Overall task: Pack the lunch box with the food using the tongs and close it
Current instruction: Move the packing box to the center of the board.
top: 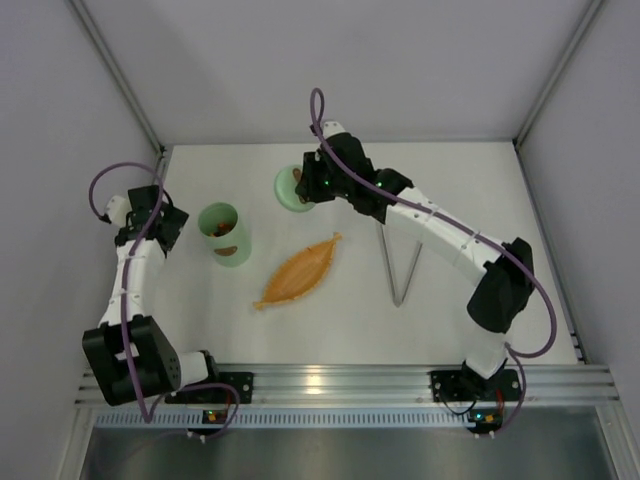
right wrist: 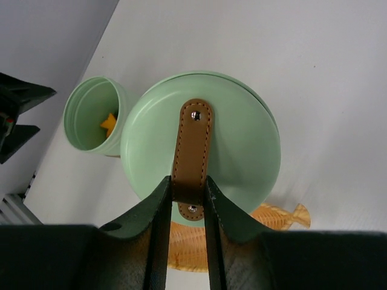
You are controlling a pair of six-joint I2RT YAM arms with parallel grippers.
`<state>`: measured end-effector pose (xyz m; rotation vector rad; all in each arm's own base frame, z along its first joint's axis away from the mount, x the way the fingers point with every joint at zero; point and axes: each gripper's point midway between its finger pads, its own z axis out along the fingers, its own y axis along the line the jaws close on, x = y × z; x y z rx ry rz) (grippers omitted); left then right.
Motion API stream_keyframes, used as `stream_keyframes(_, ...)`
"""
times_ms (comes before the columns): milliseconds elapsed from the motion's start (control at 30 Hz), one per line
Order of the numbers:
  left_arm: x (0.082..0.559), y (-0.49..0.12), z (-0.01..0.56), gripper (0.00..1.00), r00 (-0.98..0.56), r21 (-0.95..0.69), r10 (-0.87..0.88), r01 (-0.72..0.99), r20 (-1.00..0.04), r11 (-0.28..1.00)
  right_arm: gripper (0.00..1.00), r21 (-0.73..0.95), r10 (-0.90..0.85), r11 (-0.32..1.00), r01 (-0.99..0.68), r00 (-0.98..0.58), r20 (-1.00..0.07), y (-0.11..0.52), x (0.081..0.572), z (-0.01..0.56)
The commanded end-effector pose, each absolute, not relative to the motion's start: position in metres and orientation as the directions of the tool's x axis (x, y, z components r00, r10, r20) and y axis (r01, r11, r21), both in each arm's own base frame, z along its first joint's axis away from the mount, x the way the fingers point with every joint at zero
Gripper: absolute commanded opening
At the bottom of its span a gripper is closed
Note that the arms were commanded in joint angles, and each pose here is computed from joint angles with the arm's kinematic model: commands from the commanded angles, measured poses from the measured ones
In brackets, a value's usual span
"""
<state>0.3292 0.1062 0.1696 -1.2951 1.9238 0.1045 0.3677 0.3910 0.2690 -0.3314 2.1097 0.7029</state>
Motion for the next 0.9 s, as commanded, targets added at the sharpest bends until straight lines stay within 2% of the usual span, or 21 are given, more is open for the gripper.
stream_keyframes(0,0.346,0.103,0.152,0.99,-0.065,-0.474,-0.838,-0.8,-0.541,0.368,0.11,0.378,0.078,0.786,-0.489,-0.528,-0.845,0.382,0.365,0.303)
stream_keyframes(267,0.369,0.089,0.1,0.99,-0.058,-0.506,-0.923,-0.822,-0.382,0.261,0.11,0.373,0.087,0.789,-0.488,-0.512,-0.855,0.363,0.35,0.314)
stream_keyframes(400,0.371,0.082,0.083,0.96,-0.053,-0.511,-0.941,-0.829,-0.335,0.229,0.11,0.371,0.086,0.793,-0.484,-0.514,-0.854,0.357,0.347,0.312)
stream_keyframes(867,0.381,0.045,0.077,0.93,-0.123,-0.498,-0.932,-0.817,-0.34,0.289,0.11,0.376,0.087,0.794,-0.477,-0.523,-0.848,0.355,0.345,0.31)
